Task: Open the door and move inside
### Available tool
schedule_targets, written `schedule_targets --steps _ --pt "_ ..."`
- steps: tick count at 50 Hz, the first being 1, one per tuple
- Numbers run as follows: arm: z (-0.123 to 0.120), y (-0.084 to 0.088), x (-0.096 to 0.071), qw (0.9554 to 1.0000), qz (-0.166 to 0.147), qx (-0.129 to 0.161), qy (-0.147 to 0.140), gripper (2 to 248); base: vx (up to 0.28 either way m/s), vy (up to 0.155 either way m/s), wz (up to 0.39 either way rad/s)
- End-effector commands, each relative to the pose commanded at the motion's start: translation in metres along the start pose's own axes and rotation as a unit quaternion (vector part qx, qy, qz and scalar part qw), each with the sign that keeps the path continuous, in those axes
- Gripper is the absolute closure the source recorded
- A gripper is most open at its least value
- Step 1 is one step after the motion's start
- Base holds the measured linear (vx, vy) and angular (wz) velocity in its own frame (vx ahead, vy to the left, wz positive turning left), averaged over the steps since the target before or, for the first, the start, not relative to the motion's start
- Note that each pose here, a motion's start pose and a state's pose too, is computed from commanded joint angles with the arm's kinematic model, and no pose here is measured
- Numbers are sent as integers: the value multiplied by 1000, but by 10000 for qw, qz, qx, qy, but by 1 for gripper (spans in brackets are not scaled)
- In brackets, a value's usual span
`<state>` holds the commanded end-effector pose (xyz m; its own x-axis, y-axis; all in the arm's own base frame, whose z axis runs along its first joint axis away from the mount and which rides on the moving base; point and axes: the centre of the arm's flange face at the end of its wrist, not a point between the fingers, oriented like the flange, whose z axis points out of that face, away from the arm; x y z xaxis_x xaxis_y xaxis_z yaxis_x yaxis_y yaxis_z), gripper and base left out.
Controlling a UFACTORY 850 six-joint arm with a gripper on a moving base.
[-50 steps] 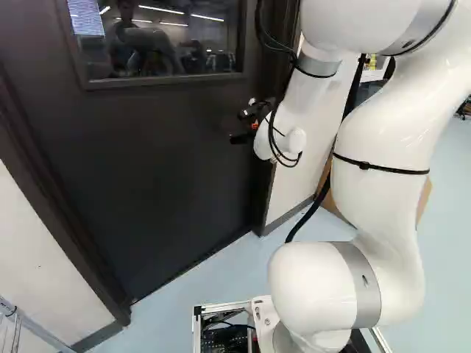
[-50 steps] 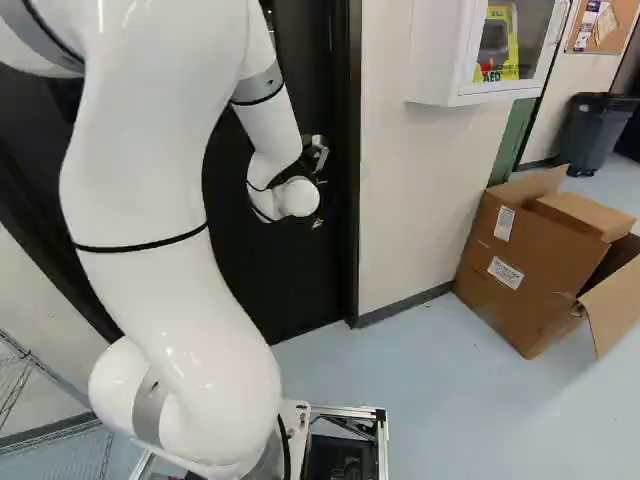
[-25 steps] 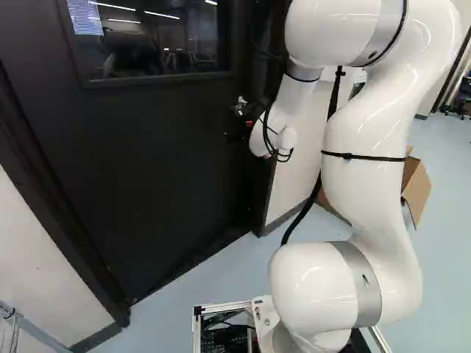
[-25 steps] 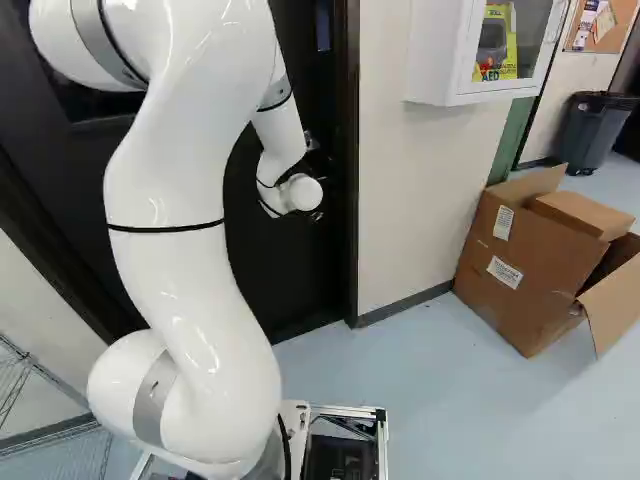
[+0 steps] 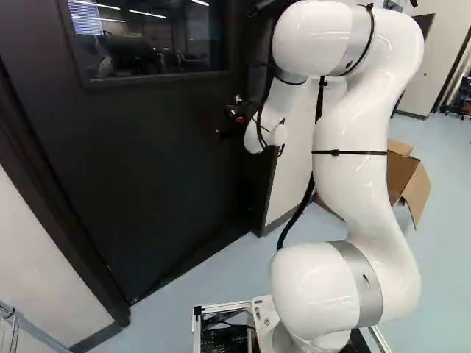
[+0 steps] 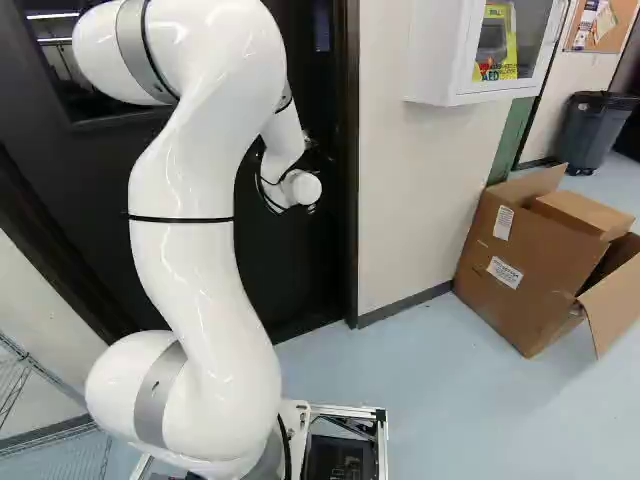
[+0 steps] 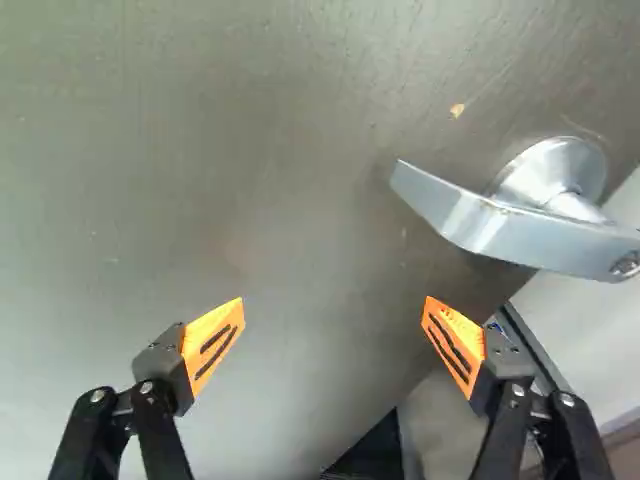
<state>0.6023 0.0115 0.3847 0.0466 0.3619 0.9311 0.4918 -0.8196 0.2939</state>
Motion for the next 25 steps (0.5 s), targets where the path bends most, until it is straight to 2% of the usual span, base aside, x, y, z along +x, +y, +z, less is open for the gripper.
schedule_targets --steps 25 --pt "53 -10 9 9994 -140 207 219 3 -4 -1 -2"
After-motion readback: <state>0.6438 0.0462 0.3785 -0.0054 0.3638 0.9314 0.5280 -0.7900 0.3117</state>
